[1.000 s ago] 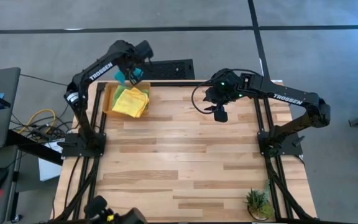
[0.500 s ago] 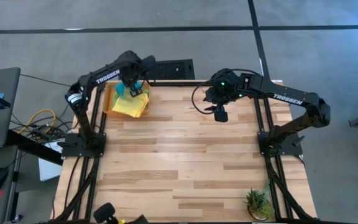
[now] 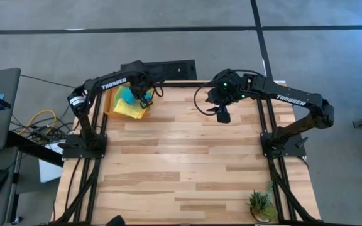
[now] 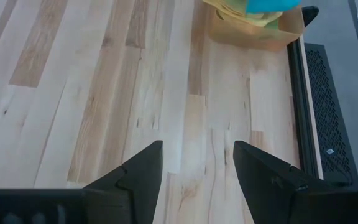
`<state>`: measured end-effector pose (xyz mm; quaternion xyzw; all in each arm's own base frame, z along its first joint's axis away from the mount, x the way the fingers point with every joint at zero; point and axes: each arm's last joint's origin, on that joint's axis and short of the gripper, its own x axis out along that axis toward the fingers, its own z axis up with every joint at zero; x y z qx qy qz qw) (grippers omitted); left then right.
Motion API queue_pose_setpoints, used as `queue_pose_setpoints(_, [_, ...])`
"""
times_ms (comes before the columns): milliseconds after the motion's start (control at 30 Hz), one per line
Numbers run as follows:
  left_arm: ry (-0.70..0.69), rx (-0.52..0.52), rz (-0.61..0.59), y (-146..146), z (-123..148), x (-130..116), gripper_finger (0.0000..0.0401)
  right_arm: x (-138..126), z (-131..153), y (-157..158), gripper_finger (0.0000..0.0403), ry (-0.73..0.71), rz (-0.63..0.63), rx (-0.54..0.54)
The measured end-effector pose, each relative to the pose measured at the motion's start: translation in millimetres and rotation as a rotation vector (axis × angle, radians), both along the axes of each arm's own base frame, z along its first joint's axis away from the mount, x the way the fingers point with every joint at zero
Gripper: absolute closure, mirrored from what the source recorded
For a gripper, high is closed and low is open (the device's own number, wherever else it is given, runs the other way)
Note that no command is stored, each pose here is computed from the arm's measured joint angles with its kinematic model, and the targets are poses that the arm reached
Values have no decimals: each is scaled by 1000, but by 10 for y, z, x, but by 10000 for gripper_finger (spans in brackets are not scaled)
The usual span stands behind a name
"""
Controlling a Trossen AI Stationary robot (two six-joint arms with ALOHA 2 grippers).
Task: Fold microfiber towels
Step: Stack the blue microfiber towel on top of the yellow microfiber towel
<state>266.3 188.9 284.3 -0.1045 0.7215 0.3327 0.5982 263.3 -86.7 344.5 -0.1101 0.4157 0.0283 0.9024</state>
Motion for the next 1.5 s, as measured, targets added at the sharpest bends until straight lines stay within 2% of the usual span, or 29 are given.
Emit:
queue_pose_setpoints(67, [-29, 9, 98, 31, -2, -24, 401, 0, 0, 0, 182, 0, 0, 0])
queue_pose_setpoints(133, [-48, -26, 150, 39, -4, -49, 401, 0, 0, 1, 182, 0, 0, 1])
queue_pose_setpoints(267, [-80, -170, 103, -12, -10, -48, 400, 0, 0, 0, 182, 0, -1, 1])
queue_pose_setpoints(333, [-92, -191, 81, -37, -11, -27, 396, 0, 0, 0, 182, 0, -1, 1])
queue_pose_setpoints(567, [-57, -117, 74, -38, -8, -15, 359, 1, -1, 0, 182, 0, -1, 1])
queue_pose_setpoints(833, [-62, -124, 88, -43, -8, -16, 279, 1, -1, 0, 182, 0, -1, 1])
queue_pose_setpoints(1000, [-53, -169, 58, -62, -7, -29, 236, 1, -1, 0, 182, 0, -1, 1])
queue_pose_setpoints(1200, [-46, -155, 62, -74, 57, -55, 229, -30, 16, -43, 182, -5, -21, -3])
queue_pose_setpoints(1367, [-133, -90, 46, -68, 298, -66, 234, -87, 46, -115, 182, -16, -56, -11])
queue_pose_setpoints(1500, [-131, -43, 39, -45, 322, -79, 234, -97, 48, -154, 182, -20, -76, -8])
